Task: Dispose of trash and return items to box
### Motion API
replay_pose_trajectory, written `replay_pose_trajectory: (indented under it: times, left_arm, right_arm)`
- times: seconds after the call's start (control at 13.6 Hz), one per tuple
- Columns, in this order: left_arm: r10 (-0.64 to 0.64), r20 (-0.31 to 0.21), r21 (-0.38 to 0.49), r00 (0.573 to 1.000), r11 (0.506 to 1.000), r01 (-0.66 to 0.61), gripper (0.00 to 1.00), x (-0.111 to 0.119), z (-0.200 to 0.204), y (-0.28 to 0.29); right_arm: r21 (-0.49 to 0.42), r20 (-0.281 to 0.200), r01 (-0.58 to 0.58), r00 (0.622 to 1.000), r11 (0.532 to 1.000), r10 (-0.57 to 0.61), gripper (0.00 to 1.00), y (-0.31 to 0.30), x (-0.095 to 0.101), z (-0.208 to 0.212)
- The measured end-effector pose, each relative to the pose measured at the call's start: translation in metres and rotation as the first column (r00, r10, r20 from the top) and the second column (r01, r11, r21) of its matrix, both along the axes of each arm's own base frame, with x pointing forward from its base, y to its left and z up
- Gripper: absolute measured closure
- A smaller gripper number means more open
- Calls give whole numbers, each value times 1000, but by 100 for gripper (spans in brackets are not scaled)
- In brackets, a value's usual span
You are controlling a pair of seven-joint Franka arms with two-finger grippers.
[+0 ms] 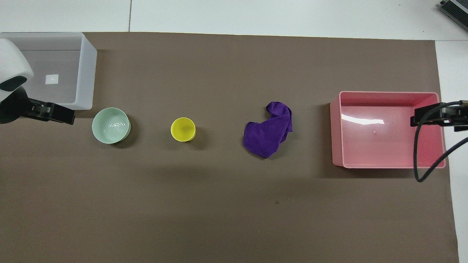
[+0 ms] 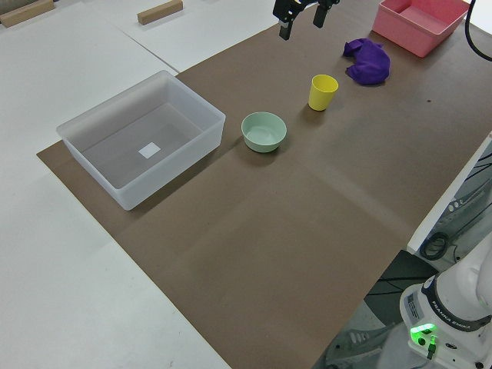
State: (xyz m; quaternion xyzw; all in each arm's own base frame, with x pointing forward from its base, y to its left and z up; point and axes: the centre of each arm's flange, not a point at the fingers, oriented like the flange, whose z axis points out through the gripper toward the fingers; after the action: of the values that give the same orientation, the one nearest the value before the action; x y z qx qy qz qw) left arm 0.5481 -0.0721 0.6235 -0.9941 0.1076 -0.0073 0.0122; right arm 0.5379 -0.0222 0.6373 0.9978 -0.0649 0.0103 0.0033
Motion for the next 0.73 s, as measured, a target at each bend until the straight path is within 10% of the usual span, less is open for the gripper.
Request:
replay_pose_trajectory:
  times: [0.73]
  left_arm:
    - [17,1,-2,1000,1000,-17,0,1,0,9]
  right_arm:
    - [0,-1,0,1000,1000,0,0,0,0,0]
